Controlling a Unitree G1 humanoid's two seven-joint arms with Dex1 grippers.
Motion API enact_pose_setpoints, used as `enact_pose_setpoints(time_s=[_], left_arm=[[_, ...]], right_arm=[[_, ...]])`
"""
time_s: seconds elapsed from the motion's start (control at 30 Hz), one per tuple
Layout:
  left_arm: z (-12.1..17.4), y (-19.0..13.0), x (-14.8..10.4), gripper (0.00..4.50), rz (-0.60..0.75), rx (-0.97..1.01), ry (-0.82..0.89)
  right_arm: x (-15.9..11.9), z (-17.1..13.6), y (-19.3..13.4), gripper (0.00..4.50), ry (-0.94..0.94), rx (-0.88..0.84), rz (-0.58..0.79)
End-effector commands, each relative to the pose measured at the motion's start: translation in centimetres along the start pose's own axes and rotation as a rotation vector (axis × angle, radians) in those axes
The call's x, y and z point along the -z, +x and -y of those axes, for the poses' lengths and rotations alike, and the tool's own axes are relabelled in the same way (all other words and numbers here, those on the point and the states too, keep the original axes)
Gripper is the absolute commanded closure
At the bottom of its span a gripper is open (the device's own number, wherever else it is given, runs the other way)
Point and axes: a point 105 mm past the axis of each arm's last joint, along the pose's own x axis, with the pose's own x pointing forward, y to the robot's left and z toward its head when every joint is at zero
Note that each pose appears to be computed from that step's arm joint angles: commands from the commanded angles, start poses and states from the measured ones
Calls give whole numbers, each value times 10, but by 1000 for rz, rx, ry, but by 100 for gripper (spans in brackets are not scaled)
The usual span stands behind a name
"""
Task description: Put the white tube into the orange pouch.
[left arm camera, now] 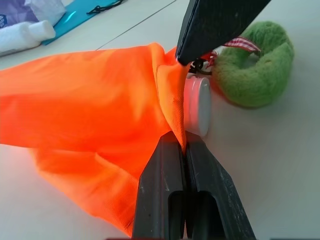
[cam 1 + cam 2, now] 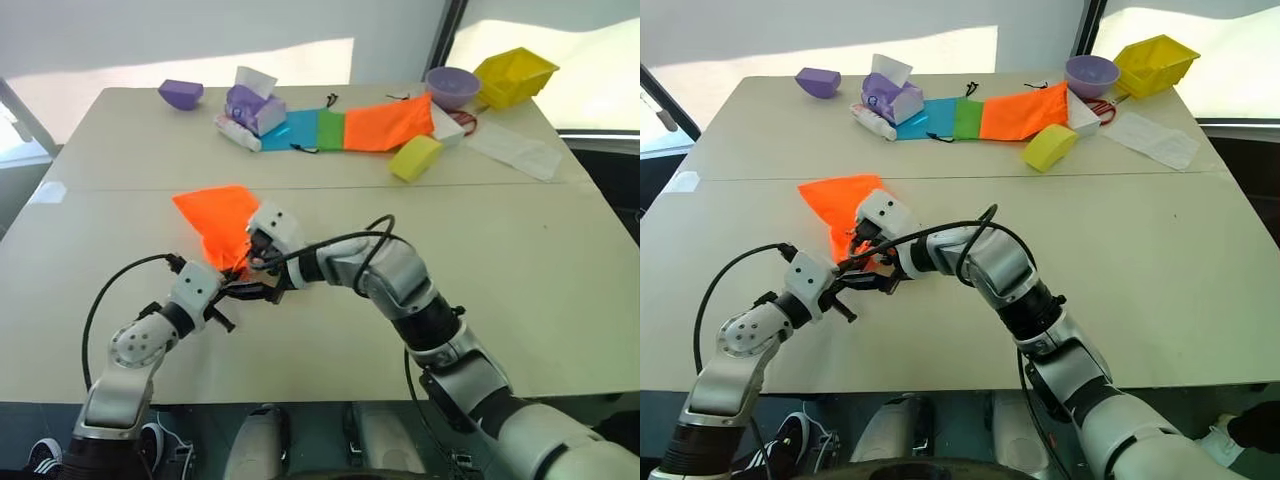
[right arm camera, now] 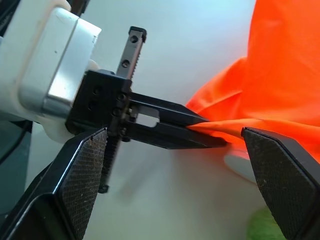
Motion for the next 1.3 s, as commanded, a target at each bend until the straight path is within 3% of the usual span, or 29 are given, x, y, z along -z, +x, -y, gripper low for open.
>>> enact_pose_setpoints(time_s=[0.03, 0.17, 0.5, 0.7, 0.93, 1.03, 1.13, 1.3], left_arm=[[-7, -7, -5, 450, 23, -18, 26], [-8, -13, -5, 450, 36, -8, 31], [-17, -19, 1, 450, 33, 11, 68], [-22, -21, 1, 450, 31, 2, 68], [-15, -19, 1, 450, 36, 10, 60], [-13, -17, 1, 450, 40, 12, 58], [-12, -16, 1, 450, 42, 15, 56], [-11, -16, 1, 450, 43, 20, 55]], right_arm=[[-15, 12, -24, 3, -102, 58, 103], [-12, 27, -48, 3, -266, 143, 161], [40, 38, -29, 3, -202, 199, 29], [37, 48, -21, 3, -191, 254, 49], [54, 58, -23, 3, -183, 300, -11], [49, 62, -25, 82, -150, 315, 18], [41, 59, -27, 226, -142, 302, 55], [43, 47, -27, 226, -79, 239, 56]])
